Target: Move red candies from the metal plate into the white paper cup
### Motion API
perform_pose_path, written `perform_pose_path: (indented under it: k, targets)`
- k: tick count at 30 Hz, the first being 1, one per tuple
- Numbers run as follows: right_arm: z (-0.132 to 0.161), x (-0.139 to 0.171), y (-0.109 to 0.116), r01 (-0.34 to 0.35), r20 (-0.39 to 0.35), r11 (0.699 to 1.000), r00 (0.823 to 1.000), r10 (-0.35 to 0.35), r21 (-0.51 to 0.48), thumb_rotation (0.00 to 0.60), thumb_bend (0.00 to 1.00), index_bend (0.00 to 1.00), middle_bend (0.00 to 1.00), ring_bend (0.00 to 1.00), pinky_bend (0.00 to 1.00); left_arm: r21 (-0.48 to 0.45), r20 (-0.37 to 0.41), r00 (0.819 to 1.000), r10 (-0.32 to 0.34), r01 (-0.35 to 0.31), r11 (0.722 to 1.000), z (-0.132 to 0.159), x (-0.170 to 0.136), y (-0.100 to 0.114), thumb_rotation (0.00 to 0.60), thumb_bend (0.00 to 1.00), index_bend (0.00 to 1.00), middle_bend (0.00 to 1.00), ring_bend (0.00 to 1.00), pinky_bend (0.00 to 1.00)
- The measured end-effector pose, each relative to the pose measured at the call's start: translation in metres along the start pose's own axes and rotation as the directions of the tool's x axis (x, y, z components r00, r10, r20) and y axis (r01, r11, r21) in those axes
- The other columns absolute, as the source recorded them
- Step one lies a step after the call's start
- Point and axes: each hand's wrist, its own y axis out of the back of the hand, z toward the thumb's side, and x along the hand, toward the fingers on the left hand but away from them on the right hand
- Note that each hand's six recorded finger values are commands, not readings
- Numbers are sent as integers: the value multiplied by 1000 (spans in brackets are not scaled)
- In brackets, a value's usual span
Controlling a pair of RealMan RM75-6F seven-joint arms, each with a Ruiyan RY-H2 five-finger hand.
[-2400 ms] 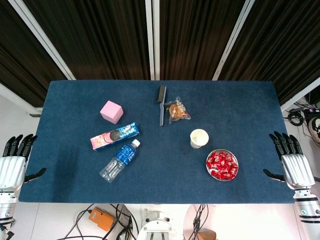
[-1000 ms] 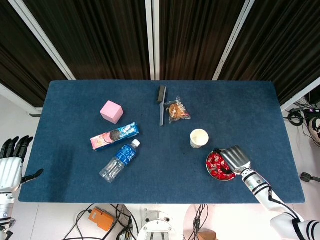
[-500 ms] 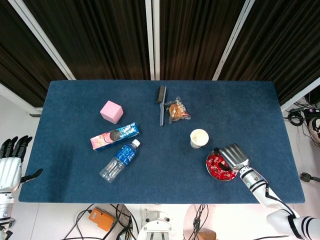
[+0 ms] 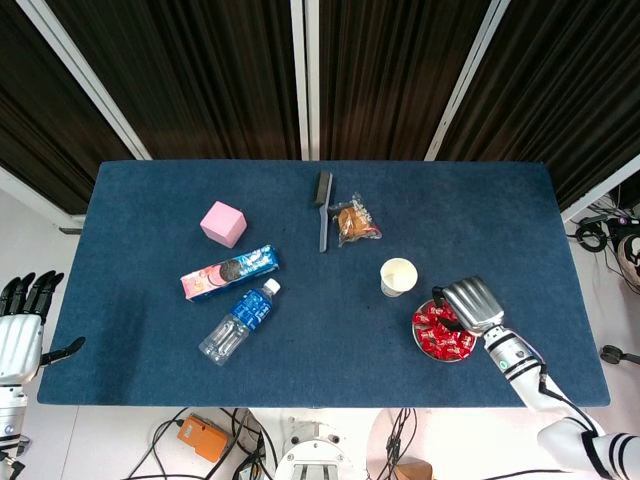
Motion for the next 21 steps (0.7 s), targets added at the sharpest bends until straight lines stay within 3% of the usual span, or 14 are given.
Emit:
perform_pose_path:
  k: [7, 16, 21]
  targets:
    - [0, -24, 45, 114, 17, 992, 993, -114, -57, 600, 537, 657, 915, 1000, 1000, 3, -1, 1000, 3, -3, 1000, 0, -1, 1, 600, 3, 90, 87, 0, 0]
    - [23, -70, 42, 48, -6, 998, 999, -48, -51, 600, 536, 562, 915, 1000, 1000, 6, -10, 1000, 1, -1, 1000, -2, -1, -1, 600, 3, 90, 87, 0, 0]
    - [31, -76, 39, 31, -16, 999, 999, -31, -34, 600, 524, 380, 915, 1000, 1000, 17, -17, 1000, 10, -10, 1000, -4, 0, 0, 600, 3, 90, 87, 0, 0]
